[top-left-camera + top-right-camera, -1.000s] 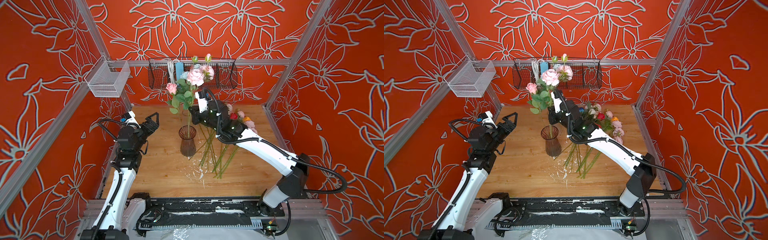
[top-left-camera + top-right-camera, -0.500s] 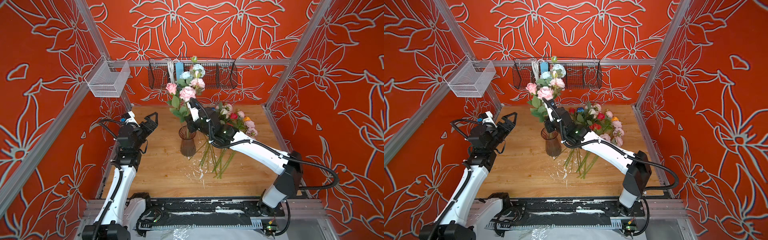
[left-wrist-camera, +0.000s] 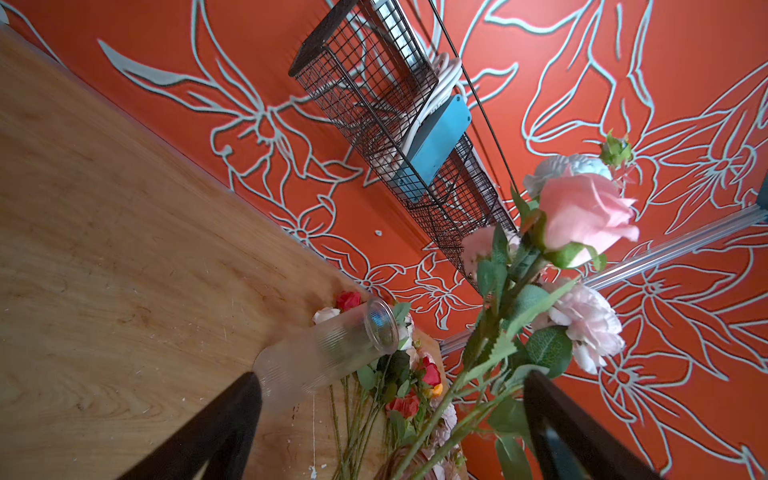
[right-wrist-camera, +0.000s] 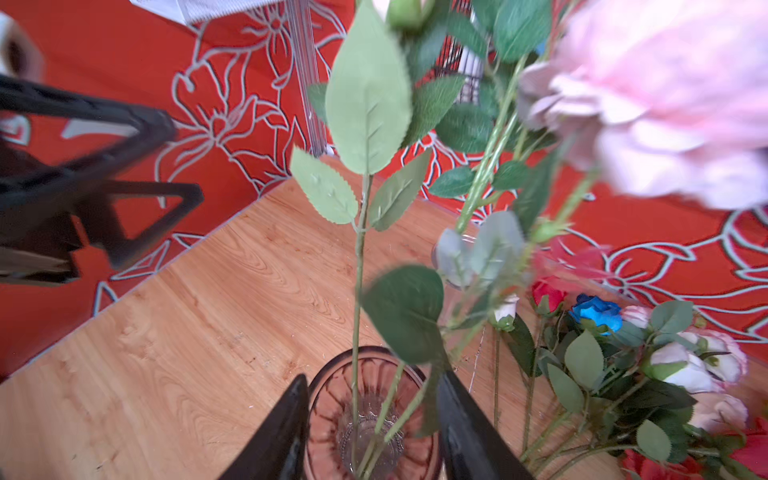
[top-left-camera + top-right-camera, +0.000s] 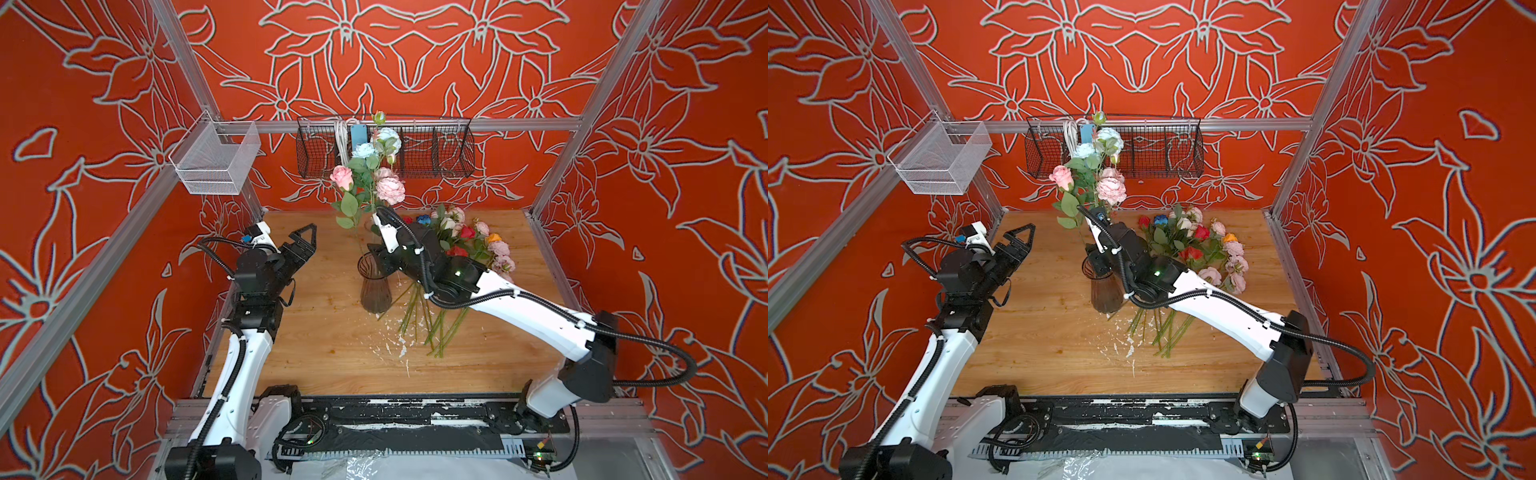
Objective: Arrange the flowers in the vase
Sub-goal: 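Move the pink spray rose over the pink vase and lower its stem in, then open the right gripper and withdraw it toward the flower pile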
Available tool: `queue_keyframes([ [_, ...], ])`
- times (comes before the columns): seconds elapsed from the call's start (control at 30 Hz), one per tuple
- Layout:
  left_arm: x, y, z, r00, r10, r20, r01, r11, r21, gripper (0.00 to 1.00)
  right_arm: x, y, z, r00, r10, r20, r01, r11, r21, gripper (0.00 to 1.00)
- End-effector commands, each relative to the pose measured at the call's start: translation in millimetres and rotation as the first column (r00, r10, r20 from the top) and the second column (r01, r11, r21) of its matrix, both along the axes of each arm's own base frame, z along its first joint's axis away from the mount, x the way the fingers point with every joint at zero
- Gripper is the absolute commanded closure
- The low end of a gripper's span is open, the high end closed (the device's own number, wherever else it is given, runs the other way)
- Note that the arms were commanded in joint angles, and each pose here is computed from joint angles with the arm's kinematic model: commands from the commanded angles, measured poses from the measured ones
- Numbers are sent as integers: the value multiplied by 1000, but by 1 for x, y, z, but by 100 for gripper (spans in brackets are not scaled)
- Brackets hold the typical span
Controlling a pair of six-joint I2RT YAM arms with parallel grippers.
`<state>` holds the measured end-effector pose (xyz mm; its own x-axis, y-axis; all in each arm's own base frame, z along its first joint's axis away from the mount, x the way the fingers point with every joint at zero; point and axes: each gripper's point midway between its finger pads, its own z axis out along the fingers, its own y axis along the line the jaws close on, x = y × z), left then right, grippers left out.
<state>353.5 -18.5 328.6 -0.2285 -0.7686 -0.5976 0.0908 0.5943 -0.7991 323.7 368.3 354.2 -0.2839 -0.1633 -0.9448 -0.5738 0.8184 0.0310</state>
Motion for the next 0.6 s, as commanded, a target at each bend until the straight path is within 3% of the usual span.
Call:
queue_keyframes([
  [0.0,2,-3,7,999,-26,28,27,1000,-16,2,-13,-22,19,999,-27,21,27,999,33,48],
  [0.23,3,-23,15,990,-140,32,141,990,-25,6,-25,-96,-7,980,-200,16,197,976,90,48],
  [0.3,0,-31,21,983,-178,45,179,984,-20,7,-23,-126,-30,962,-270,-42,273,957,99,48],
  [0.43,-11,-47,34,970,-224,97,224,974,11,7,-13,-184,-87,897,-353,-266,400,904,150,52],
  [0.57,-24,-77,48,926,-343,159,334,939,80,8,-3,-211,-135,825,-391,-407,478,868,134,62],
])
